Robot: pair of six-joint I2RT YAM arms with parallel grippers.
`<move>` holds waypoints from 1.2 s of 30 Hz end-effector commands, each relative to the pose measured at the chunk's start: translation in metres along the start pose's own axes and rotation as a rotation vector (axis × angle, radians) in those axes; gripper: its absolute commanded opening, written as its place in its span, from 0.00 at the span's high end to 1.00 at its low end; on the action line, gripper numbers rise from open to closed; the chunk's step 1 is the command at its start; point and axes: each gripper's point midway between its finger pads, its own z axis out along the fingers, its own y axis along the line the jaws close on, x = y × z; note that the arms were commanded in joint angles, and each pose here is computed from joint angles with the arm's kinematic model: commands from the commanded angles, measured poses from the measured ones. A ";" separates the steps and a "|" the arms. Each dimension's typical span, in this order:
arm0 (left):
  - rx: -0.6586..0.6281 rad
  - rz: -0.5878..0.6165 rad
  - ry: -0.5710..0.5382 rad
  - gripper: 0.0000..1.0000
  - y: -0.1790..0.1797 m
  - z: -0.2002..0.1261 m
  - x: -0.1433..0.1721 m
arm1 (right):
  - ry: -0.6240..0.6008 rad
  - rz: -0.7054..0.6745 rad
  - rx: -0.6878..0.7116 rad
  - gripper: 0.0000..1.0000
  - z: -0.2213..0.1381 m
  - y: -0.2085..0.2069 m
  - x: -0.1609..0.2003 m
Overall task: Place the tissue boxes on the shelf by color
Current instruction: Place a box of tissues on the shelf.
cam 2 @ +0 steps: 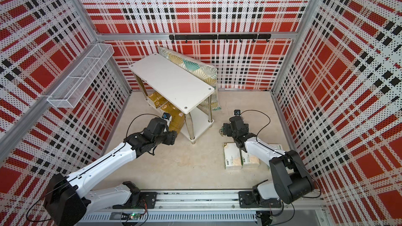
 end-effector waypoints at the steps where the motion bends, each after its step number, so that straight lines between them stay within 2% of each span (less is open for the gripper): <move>1: 0.108 0.091 -0.165 0.22 -0.015 -0.011 -0.037 | -0.013 0.008 0.001 0.00 0.003 0.001 -0.009; 4: 0.165 0.092 -0.202 0.21 -0.021 -0.008 -0.040 | -0.016 0.014 -0.017 0.00 0.001 0.004 -0.013; 8: 0.163 0.110 -0.167 0.22 -0.017 0.007 -0.038 | -0.029 0.011 -0.021 0.00 -0.001 0.006 -0.022; 15: 0.223 0.171 -0.210 0.22 -0.027 0.022 -0.053 | -0.029 0.018 -0.019 0.00 0.003 0.008 -0.024; 29: 0.261 0.216 -0.182 0.22 -0.032 0.061 -0.072 | -0.035 0.020 -0.005 0.00 -0.001 0.004 -0.026; 36: 0.285 0.223 -0.156 0.22 -0.033 0.072 -0.065 | -0.038 0.026 -0.003 0.00 -0.001 0.004 -0.028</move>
